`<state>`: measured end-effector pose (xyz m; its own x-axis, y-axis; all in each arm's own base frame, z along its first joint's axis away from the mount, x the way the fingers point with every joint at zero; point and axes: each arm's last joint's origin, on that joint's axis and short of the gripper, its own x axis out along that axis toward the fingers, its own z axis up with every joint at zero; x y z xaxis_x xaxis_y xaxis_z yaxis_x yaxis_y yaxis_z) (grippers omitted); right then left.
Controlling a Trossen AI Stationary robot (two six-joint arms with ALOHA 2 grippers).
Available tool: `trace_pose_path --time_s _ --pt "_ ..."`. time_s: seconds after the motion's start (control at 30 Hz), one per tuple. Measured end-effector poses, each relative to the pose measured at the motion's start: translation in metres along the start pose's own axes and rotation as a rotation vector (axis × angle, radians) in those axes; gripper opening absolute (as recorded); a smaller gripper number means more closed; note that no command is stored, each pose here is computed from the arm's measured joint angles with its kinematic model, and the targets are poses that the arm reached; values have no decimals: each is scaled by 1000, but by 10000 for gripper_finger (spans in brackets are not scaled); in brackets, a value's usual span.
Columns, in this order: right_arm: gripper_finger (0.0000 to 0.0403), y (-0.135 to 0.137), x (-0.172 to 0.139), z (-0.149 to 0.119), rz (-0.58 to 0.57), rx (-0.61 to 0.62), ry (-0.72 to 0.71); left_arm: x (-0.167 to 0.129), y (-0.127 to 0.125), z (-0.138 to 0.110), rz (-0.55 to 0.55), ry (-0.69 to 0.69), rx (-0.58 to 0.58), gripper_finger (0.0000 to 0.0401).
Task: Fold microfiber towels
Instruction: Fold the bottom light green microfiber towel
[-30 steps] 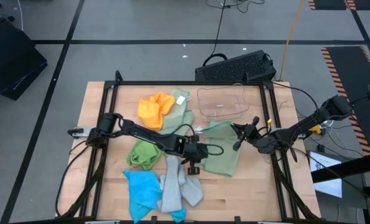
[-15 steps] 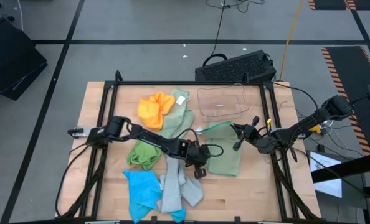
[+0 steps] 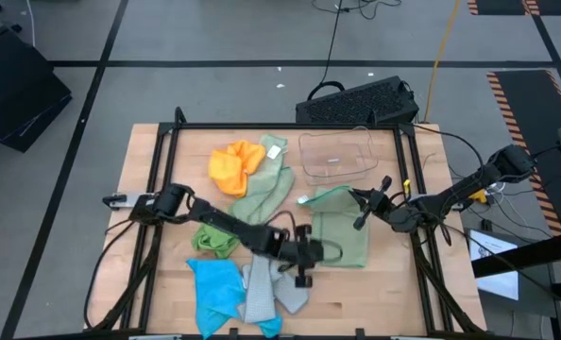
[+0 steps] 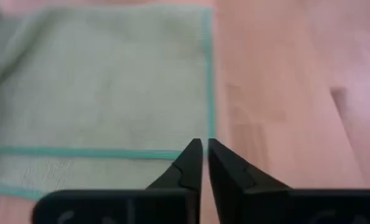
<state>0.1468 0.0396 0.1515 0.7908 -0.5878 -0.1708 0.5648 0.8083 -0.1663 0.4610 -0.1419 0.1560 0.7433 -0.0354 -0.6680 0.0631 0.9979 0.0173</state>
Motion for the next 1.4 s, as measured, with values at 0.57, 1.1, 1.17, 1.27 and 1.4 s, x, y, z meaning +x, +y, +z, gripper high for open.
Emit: trace_pose_path --time_s 0.57,1.1,1.17,1.27,1.4 --pt "4 -5 7 -1 -4 96 25 26 -13 -21 28 -4 459 175" --pt "4 -11 14 -2 -42 101 46 27 -5 -16 -80 -37 572 116" --pt "4 -11 15 -3 -31 103 50 27 -4 -16 -98 -37 573 116" --pt "4 -12 15 -3 -32 104 51 28 -2 -16 -65 -31 571 124" --pt "4 -12 15 -2 -32 105 51 32 2 -18 -58 -26 569 138"
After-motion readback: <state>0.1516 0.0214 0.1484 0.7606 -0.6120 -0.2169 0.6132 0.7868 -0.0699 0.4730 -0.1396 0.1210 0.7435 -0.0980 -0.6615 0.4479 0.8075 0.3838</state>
